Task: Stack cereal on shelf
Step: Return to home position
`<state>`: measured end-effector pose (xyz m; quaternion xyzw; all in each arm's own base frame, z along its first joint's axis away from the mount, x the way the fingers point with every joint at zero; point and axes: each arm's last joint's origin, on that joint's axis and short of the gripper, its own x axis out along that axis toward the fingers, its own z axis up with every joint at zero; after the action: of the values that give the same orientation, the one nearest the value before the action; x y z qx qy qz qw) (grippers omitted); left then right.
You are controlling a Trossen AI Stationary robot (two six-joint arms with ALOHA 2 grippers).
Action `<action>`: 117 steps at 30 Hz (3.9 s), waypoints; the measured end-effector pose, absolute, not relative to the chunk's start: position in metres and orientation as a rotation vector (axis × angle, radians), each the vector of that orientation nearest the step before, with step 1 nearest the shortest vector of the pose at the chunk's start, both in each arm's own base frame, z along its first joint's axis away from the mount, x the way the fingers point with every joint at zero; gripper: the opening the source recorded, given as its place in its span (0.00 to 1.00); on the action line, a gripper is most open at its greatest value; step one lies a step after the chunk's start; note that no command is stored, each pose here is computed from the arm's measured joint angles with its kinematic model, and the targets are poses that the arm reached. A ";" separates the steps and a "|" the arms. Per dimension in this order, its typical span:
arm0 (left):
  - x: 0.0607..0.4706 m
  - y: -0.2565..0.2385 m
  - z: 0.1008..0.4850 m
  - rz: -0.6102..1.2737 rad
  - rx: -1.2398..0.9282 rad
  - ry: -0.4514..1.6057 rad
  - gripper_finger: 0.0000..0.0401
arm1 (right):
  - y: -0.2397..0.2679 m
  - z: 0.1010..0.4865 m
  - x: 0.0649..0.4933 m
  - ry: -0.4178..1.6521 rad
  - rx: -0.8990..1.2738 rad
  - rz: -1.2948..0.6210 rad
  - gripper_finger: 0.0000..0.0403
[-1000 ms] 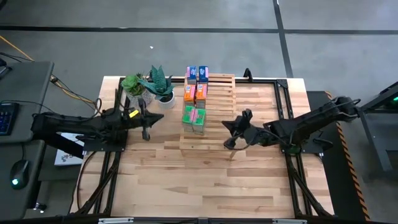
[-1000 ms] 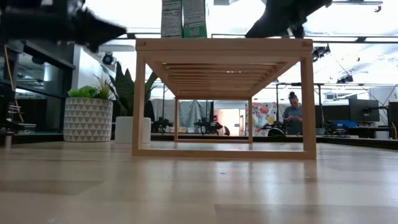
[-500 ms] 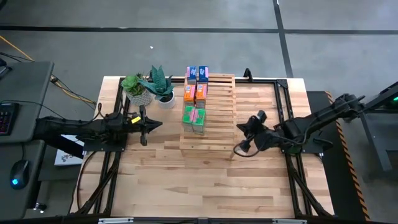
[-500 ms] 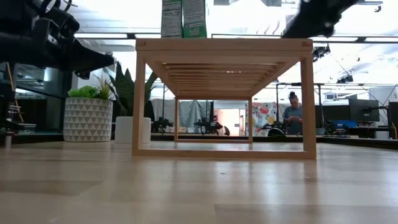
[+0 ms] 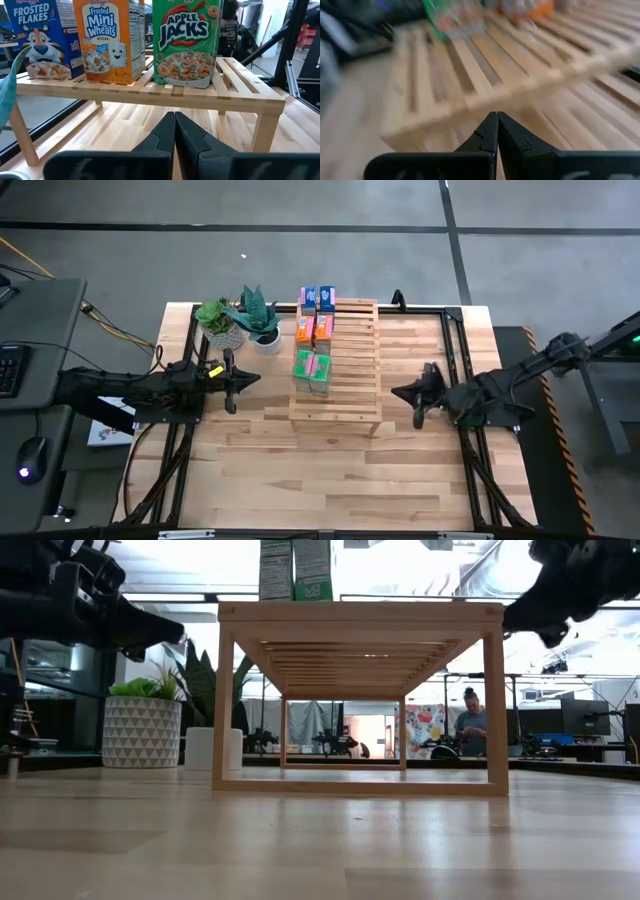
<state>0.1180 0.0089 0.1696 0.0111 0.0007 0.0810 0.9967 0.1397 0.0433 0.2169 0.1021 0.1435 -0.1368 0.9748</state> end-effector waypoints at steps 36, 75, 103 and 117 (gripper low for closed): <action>0.118 0.009 0.169 0.165 0.020 0.010 0.00 | -0.002 0.164 0.103 0.048 -0.058 -0.187 0.00; 0.097 0.007 0.171 0.149 0.018 -0.040 0.00 | -0.003 0.171 0.097 -0.057 0.162 -0.189 0.00; 0.097 0.007 0.170 0.149 0.018 -0.032 0.00 | -0.003 0.171 0.097 -0.056 0.162 -0.189 0.00; 0.097 0.007 0.170 0.149 0.018 -0.031 0.00 | -0.003 0.171 0.097 -0.056 0.162 -0.189 0.00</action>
<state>0.0968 0.0070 0.1699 0.0090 -0.0156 0.0743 0.9971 0.0971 -0.0028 0.1706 0.0808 -0.0278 -0.0942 0.9919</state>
